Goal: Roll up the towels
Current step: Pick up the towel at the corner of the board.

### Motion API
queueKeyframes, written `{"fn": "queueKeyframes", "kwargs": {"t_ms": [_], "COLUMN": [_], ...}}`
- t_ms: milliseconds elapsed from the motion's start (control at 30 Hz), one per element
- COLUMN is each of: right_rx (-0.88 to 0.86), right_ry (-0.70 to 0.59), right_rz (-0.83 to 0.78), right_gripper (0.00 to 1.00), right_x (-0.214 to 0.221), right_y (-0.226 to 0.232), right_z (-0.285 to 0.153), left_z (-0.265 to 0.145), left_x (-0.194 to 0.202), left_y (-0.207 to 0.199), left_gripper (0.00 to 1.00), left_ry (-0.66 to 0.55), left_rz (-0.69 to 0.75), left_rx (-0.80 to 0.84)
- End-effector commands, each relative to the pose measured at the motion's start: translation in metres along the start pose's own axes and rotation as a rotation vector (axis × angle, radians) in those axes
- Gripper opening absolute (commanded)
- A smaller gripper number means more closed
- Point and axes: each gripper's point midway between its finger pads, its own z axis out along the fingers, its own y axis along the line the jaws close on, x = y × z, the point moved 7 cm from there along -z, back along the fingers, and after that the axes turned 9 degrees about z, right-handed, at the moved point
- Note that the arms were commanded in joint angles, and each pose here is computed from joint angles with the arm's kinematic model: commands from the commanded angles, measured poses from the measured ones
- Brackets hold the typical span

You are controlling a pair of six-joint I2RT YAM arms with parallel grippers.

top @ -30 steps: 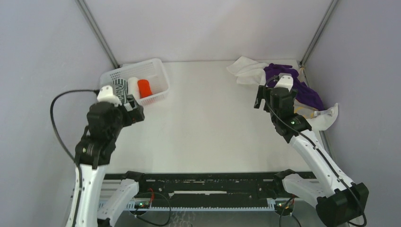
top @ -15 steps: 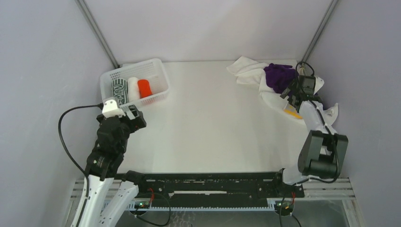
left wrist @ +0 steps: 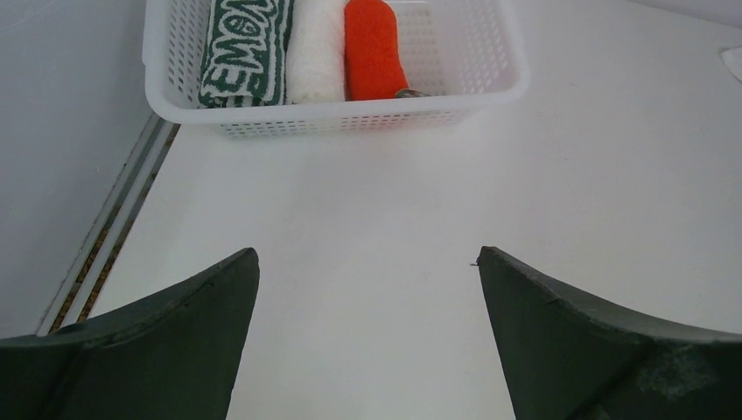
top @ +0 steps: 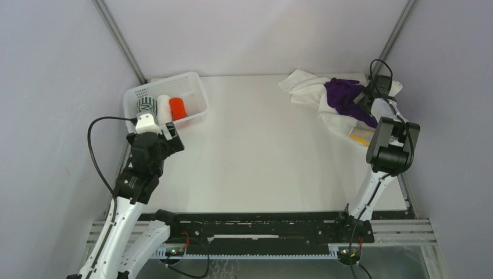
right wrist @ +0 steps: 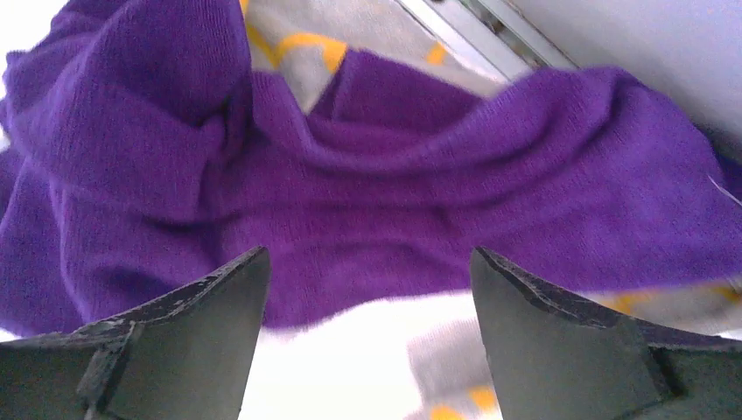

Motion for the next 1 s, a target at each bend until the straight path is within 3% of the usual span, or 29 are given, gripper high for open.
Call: {"fn": "queueKeyframes", "kwargs": {"t_ms": [0, 100, 233, 333, 433, 600, 767, 967], "right_rx": [0.028, 0.046, 0.077, 0.08, 0.079, 0.032, -0.08, -0.248], "right_ry": [-0.002, 0.02, 0.079, 0.126, 0.171, 0.143, 0.015, -0.212], "right_rz": [0.05, 0.09, 0.118, 0.136, 0.154, 0.155, 0.157, 0.109], "right_gripper": [0.82, 0.68, 0.66, 0.57, 0.41, 0.01, 0.0, 0.0], "right_x": [-0.022, -0.031, -0.036, -0.035, -0.032, -0.042, -0.083, -0.131], "right_y": [0.015, 0.014, 0.012, 0.008, 0.004, 0.011, 0.039, 0.076], "right_z": [0.027, 0.042, 0.058, 0.067, 0.071, 0.056, -0.004, -0.123], "left_z": [0.004, 0.005, 0.006, 0.006, 0.005, 0.003, 0.001, -0.007], "left_x": [-0.003, -0.002, -0.001, -0.001, -0.001, -0.002, -0.002, -0.005], "left_y": [0.0, 0.002, 0.003, 0.004, 0.004, 0.005, 0.006, 0.009], "left_gripper": [1.0, 1.0, 1.0, 1.0, 1.0, 1.0, 1.0, 1.0], "left_ry": [-0.023, -0.018, -0.015, -0.017, -0.019, -0.028, -0.039, -0.074], "left_rz": [0.014, 0.012, 0.007, 0.005, 0.004, -0.002, -0.009, -0.033], "left_rx": [-0.016, -0.023, -0.029, -0.028, -0.027, -0.025, -0.022, -0.018]}}
